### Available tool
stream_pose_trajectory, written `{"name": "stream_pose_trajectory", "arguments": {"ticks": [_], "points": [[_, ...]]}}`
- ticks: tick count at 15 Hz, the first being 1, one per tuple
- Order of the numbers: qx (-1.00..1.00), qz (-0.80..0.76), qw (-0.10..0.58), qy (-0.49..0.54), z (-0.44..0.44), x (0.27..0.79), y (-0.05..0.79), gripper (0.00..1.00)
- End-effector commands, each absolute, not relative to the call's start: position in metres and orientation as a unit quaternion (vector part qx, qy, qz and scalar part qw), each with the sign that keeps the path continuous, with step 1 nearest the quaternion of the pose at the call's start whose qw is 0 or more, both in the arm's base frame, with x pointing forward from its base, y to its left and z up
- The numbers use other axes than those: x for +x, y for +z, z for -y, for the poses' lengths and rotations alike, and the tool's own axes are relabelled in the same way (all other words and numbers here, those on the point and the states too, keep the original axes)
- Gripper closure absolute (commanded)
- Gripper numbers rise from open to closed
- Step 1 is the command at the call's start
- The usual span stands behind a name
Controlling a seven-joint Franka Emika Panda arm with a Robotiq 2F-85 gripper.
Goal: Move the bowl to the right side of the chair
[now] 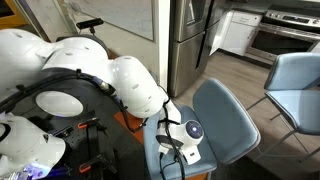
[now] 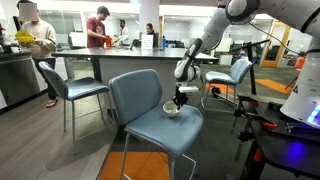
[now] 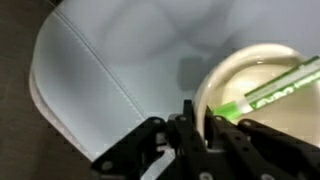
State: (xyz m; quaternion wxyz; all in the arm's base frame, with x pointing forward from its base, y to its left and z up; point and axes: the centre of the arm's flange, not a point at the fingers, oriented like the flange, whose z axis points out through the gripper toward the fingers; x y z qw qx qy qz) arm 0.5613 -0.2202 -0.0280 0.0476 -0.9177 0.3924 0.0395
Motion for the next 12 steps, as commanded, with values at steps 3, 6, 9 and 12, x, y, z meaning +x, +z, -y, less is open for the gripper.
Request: {"name": "stream_pose_trajectory", "arguments": {"ticks": [3,6,9,12], "points": [[-0.888,-0.445,0.088,0.078,0.225,0.559,-0.047,0.97],[-0.886,-0.448,0.096,0.067,0.228,0.555,-0.055,0.97],[-0.881,-0.458,0.096,0.068,0.232,0.552,-0.055,0.56],[-0.884,-0.455,0.082,0.064,0.229,0.548,-0.047,0.34]]}}
